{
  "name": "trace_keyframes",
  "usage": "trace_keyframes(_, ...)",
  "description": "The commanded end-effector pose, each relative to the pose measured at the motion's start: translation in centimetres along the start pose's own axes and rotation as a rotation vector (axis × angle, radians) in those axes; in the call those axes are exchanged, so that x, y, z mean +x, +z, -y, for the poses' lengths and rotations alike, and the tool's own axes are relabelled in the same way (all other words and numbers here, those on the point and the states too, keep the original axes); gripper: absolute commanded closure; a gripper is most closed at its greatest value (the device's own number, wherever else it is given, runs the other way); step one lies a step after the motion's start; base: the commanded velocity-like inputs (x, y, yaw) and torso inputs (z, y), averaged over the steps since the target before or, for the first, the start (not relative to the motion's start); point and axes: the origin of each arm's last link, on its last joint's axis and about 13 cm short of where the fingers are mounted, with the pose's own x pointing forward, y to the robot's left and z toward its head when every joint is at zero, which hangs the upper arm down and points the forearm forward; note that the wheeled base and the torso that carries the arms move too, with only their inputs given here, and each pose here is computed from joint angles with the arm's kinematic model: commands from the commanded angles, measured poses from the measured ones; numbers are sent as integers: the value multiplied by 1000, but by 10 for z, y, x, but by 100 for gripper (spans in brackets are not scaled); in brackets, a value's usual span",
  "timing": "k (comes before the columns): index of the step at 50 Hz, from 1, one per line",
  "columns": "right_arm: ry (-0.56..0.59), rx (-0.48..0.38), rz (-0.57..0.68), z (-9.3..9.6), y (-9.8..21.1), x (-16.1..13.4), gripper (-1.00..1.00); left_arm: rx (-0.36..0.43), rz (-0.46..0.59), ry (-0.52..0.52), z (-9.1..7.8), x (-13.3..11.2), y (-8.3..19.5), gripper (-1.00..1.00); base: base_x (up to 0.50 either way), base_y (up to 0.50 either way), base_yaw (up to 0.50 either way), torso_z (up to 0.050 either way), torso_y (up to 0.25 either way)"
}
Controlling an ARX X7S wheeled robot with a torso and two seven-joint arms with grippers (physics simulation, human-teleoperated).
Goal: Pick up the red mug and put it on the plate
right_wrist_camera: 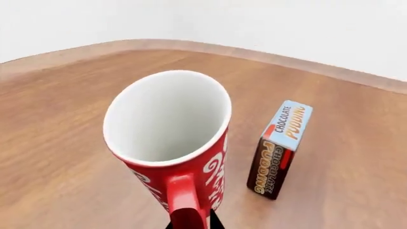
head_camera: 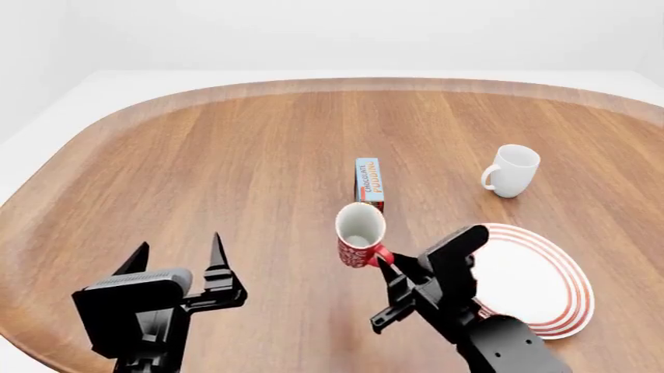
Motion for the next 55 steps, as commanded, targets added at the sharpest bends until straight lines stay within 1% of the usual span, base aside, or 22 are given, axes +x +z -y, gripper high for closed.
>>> trace_keyframes(1, -125, -39, 156, 2, 45, -35, 100, -3, 2, -3, 0, 0, 1, -100, 0, 0, 0, 0, 0)
trace_keyframes(5, -188, -28, 186, 6, 56, -54, 100, -3, 2, -7, 1, -1, 0, -100, 0, 0, 0, 0, 0)
trace_keyframes(13, -313, 10, 201, 18, 63, -78, 100, -3, 4, -10, 2, 0, 1, -100, 0, 0, 0, 0, 0)
trace_keyframes(14, -345, 29, 205, 21, 63, -83, 100, -3, 4, -10, 2, 0, 1, -100, 0, 0, 0, 0, 0)
trace_keyframes(17, -396, 51, 190, 28, 59, -88, 100, -4, 4, -13, 3, 0, 1, -100, 0, 0, 0, 0, 0)
trace_keyframes(18, -405, 68, 195, 30, 59, -90, 100, -5, 4, -13, 2, 0, 2, -100, 0, 0, 0, 0, 0)
trace_keyframes(22, -450, 87, 179, 35, 56, -96, 100, -8, 6, -9, 2, 2, 3, -100, 0, 0, 0, 0, 0)
trace_keyframes(28, -523, 133, 121, 44, 47, -105, 100, -8, 8, -13, 3, 1, 4, -100, 0, 0, 0, 0, 0)
trace_keyframes(37, -581, 162, -11, 51, 32, -119, 100, -9, 8, -12, 3, 0, 3, -100, 0, 0, 0, 0, 0)
trace_keyframes(40, -598, 169, -33, 52, 29, -124, 100, -9, 7, -15, 3, -1, 3, -100, 0, 0, 0, 0, 0)
trace_keyframes(44, -628, 200, -54, 56, 23, -131, 100, -9, 8, -17, 3, -2, 3, -100, 0, 0, 0, 0, 0)
trace_keyframes(50, -652, 251, -84, 63, 11, -129, 100, -8, 10, -19, 3, -4, 3, -100, 0, 0, 0, 0, 0)
trace_keyframes(55, -665, 276, -130, 70, 2, -122, 100, -9, 10, -22, 3, -4, 3, -100, 0, 0, 0, 0, 2)
